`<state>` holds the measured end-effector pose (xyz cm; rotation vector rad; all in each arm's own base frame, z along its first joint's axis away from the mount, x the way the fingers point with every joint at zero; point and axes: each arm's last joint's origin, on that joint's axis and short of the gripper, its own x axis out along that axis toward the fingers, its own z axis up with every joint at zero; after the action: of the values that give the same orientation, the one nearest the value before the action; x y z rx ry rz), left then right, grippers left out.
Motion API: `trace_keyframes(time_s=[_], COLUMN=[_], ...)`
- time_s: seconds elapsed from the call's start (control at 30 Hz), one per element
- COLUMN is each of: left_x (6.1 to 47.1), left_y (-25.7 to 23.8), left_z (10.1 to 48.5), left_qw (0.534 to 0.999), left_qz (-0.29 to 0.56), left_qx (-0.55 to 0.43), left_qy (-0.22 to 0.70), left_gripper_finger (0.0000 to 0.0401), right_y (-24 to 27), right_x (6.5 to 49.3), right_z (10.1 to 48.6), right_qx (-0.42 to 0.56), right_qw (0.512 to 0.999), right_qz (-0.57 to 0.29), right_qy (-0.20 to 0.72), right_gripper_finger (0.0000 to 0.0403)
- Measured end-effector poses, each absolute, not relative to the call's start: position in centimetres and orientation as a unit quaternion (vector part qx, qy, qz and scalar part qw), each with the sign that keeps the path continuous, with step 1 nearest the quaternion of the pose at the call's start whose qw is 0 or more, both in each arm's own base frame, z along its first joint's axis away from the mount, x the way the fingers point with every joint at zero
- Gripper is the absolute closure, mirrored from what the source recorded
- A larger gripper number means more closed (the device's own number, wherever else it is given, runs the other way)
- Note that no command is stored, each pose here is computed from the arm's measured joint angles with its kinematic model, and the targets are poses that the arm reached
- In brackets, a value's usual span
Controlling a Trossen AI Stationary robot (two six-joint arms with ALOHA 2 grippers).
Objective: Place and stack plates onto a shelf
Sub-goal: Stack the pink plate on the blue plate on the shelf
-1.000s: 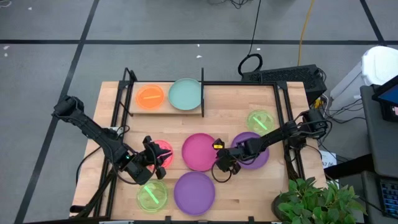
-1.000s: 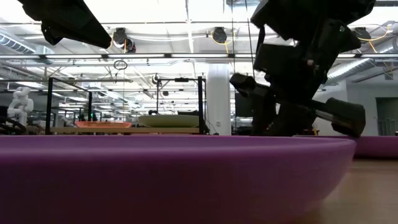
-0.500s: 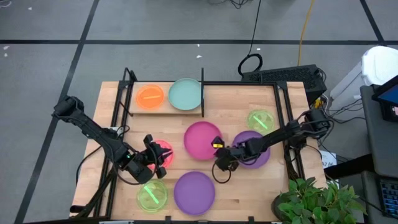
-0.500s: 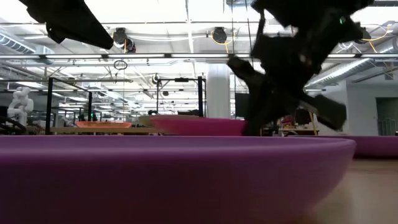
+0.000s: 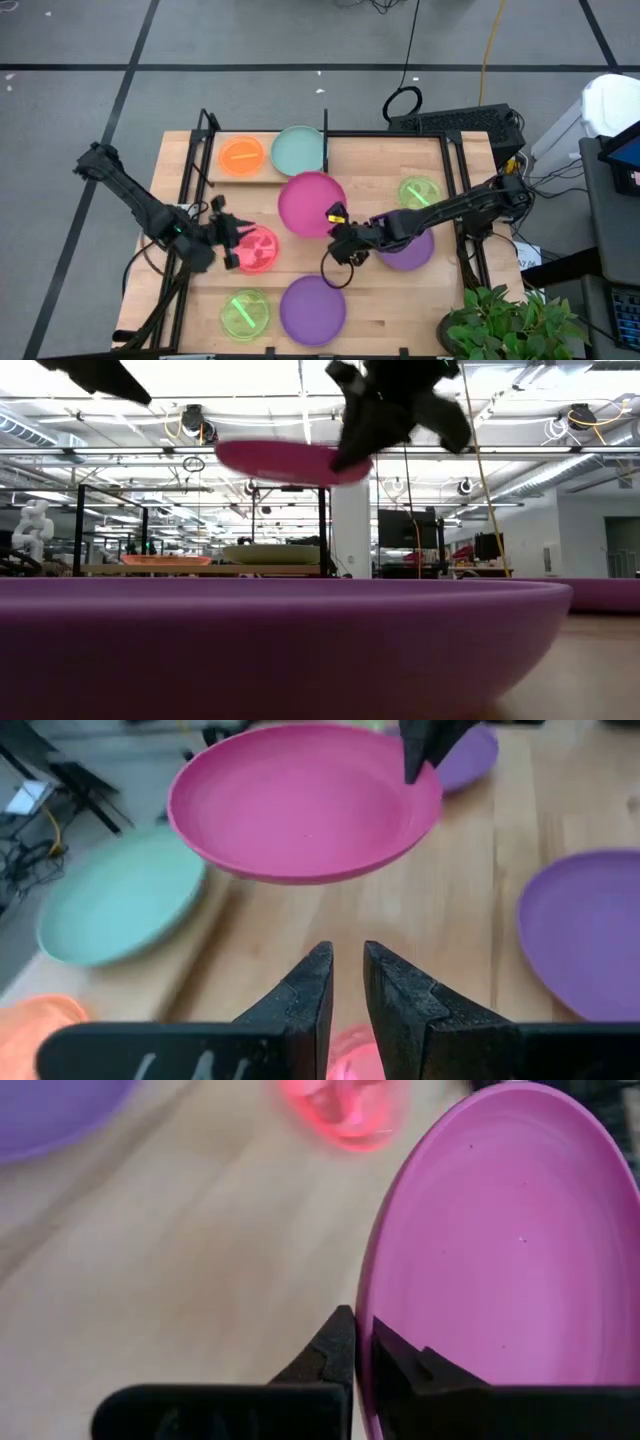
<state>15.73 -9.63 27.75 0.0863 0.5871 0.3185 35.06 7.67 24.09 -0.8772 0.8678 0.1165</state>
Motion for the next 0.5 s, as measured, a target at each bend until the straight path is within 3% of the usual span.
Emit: trace_keyframes(time_s=[0.17, 0.5], left_x=[13.9, 12.8], left_y=[-8.2, -7.2], left_z=[29.3, 26.0], left_qw=[0.954, 0.948], left_qz=[0.154, 0.184], left_qx=[0.021, 0.017], left_qy=[0.257, 0.258], left_gripper_finger=[0.0334, 0.0334], right_y=[6.4, 1.9], right_x=[36.0, 37.6], right_z=[27.0, 31.6], right_qx=[-0.428, -0.473], right_qw=[0.810, 0.798], right_qz=[0.014, -0.041], right_qy=[0.400, 0.371], right_gripper_finger=[0.0400, 0.0401])
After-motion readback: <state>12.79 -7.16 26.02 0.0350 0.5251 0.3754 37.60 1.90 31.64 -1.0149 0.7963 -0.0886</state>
